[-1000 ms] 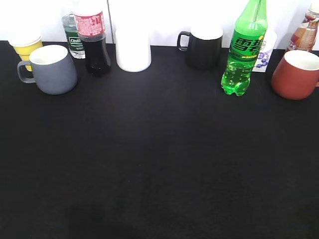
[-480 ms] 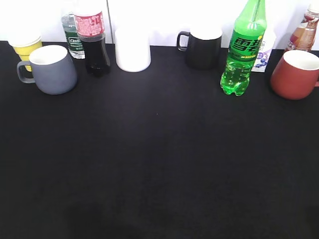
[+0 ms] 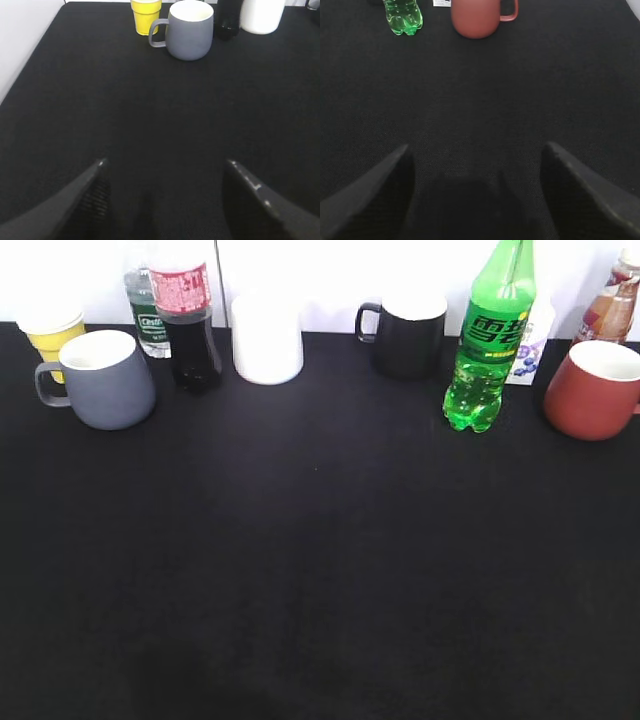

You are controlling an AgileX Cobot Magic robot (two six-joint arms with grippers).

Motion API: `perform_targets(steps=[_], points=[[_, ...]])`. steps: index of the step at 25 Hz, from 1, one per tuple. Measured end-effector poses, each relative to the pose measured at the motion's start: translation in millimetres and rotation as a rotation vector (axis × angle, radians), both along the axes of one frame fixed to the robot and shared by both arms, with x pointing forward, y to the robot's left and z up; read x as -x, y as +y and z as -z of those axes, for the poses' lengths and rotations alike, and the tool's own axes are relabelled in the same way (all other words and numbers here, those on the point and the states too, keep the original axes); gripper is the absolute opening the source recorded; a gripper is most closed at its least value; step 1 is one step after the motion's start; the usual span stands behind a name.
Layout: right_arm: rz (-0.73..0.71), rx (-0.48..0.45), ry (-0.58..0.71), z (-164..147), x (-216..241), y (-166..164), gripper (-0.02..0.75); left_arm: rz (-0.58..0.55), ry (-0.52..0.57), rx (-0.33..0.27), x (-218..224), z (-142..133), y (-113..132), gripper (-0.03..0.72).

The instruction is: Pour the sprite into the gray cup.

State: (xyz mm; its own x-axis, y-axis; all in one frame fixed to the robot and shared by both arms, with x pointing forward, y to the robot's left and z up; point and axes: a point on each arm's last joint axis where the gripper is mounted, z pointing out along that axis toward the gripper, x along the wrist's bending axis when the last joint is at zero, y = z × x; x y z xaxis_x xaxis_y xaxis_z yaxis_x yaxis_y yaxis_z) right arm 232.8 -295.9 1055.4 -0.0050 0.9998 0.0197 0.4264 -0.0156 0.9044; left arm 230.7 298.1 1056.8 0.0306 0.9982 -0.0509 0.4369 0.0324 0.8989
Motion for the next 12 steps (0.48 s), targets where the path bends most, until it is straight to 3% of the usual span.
perform_targets(steps=[5, 12], points=[[0.000, -0.001, 0.000, 0.0, 0.0, 0.0, 0.594, 0.000, 0.000, 0.000, 0.0, 0.0, 0.0, 0.524], [0.000, -0.001, 0.000, 0.0, 0.0, 0.0, 0.594, 0.000, 0.000, 0.000, 0.0, 0.0, 0.0, 0.409]])
